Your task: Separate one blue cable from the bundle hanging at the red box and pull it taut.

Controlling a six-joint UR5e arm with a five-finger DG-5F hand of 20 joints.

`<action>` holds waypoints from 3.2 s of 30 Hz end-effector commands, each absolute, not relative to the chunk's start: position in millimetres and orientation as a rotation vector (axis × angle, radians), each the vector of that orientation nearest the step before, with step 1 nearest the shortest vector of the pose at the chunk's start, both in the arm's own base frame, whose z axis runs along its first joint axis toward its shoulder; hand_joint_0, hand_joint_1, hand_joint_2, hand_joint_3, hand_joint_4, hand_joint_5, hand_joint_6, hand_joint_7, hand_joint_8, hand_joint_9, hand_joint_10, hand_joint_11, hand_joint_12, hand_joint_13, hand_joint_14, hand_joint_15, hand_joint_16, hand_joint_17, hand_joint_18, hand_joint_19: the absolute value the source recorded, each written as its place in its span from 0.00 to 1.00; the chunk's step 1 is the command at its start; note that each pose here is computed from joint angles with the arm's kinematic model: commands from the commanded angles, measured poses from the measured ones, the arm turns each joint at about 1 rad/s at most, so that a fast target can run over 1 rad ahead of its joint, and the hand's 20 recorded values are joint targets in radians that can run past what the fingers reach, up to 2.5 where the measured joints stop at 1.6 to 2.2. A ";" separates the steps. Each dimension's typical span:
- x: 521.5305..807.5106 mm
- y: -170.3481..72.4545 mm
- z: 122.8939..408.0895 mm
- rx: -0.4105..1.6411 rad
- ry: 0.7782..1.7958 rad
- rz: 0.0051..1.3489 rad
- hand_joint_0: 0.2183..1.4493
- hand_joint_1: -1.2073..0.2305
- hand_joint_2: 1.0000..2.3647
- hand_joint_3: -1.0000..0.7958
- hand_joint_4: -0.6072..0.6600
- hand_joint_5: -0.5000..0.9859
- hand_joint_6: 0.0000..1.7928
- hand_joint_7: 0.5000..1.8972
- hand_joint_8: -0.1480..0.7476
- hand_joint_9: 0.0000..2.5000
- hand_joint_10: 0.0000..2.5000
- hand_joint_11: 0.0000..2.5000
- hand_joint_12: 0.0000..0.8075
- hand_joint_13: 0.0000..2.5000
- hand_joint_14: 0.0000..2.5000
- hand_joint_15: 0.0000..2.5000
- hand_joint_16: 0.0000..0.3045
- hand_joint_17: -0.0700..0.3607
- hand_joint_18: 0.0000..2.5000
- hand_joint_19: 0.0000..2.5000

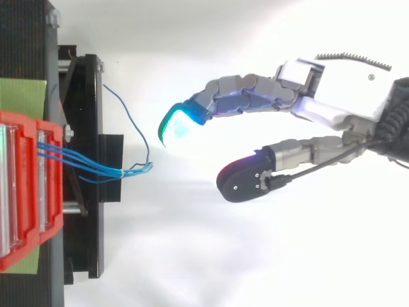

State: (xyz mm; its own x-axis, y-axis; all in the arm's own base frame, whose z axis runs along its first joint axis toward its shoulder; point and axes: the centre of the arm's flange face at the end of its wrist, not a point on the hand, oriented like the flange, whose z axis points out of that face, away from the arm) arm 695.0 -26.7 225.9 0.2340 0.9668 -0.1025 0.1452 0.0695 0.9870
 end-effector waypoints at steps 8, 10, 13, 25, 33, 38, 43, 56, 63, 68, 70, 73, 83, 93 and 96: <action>709.8 -24.1 205.8 1.351 1.161 0.885 0.23 0.43 0.00 0.28 0.69 0.19 0.28 0.24 0.46 0.20 0.00 0.08 0.31 0.13 0.00 0.01 0.08 0.30 0.06 0.01; 710.3 -24.7 206.3 1.345 1.156 0.877 0.24 0.43 0.00 0.28 0.69 0.20 0.28 0.24 0.46 0.20 0.00 0.09 0.31 0.13 0.00 0.01 0.08 0.30 0.06 0.01; 711.9 -25.6 207.4 1.336 1.144 0.881 0.24 0.43 0.00 0.28 0.69 0.20 0.28 0.24 0.46 0.20 0.00 0.09 0.31 0.13 0.00 0.01 0.08 0.30 0.06 0.01; 750.6 -23.9 176.5 1.318 1.087 0.898 0.24 0.43 0.00 0.28 0.70 0.20 0.28 0.25 0.47 0.21 0.00 0.10 0.31 0.14 0.00 0.01 0.08 0.30 0.06 0.01; 757.2 -20.0 186.6 1.291 1.084 0.900 0.23 0.44 0.00 0.28 0.72 0.21 0.28 0.26 0.47 0.22 0.00 0.10 0.32 0.15 0.00 0.02 0.08 0.30 0.07 0.01; 760.1 -11.8 189.3 1.261 1.081 0.900 0.21 0.46 0.00 0.28 0.73 0.21 0.28 0.28 0.48 0.22 0.00 0.10 0.33 0.15 0.00 0.02 0.09 0.31 0.06 0.00; 761.6 -10.4 191.3 1.254 1.052 0.889 0.21 0.41 0.00 0.28 0.73 0.22 0.28 0.29 0.47 0.23 0.00 0.11 0.33 0.15 0.00 0.02 0.09 0.30 0.06 0.00; 763.2 0.7 191.0 1.245 1.035 0.890 0.27 0.35 0.00 0.28 0.67 0.23 0.28 0.42 0.46 0.23 0.00 0.12 0.31 0.16 0.00 0.02 0.08 0.28 0.08 0.01; 764.5 3.1 185.2 1.255 1.023 0.905 0.24 0.38 0.00 0.28 0.69 0.23 0.28 0.43 0.47 0.24 0.00 0.12 0.33 0.17 0.00 0.03 0.08 0.30 0.08 0.01; 764.8 3.1 185.5 1.254 1.020 0.907 0.26 0.36 0.00 0.28 0.68 0.24 0.28 0.44 0.47 0.24 0.00 0.12 0.33 0.18 0.00 0.03 0.08 0.29 0.09 0.01; 766.3 3.5 185.7 1.247 1.010 0.914 0.28 0.36 0.00 0.28 0.66 0.24 0.28 0.47 0.46 0.24 0.00 0.13 0.32 0.18 0.00 0.03 0.08 0.28 0.10 0.01; 767.0 3.8 186.4 1.243 1.006 0.919 0.30 0.36 0.00 0.28 0.64 0.24 0.28 0.49 0.46 0.25 0.00 0.13 0.31 0.18 0.00 0.04 0.08 0.28 0.10 0.01; 768.6 6.7 189.1 1.231 0.997 0.930 0.33 0.34 0.01 0.32 0.61 0.24 0.31 0.44 0.46 0.25 0.00 0.14 0.31 0.19 0.00 0.04 0.08 0.28 0.10 0.02; 769.5 9.5 190.3 1.225 0.994 0.938 0.33 0.36 0.00 0.31 0.60 0.23 0.34 0.38 0.46 0.26 0.00 0.15 0.32 0.20 0.00 0.05 0.08 0.28 0.11 0.03; 770.2 9.5 189.9 1.223 0.989 0.939 0.32 0.36 0.00 0.31 0.60 0.23 0.34 0.38 0.46 0.26 0.00 0.16 0.32 0.21 0.00 0.06 0.08 0.28 0.11 0.03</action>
State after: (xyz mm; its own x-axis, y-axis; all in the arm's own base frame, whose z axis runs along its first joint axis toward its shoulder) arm 769.4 8.5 189.8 0.3022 0.9487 -0.0933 -0.0358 0.1090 0.9934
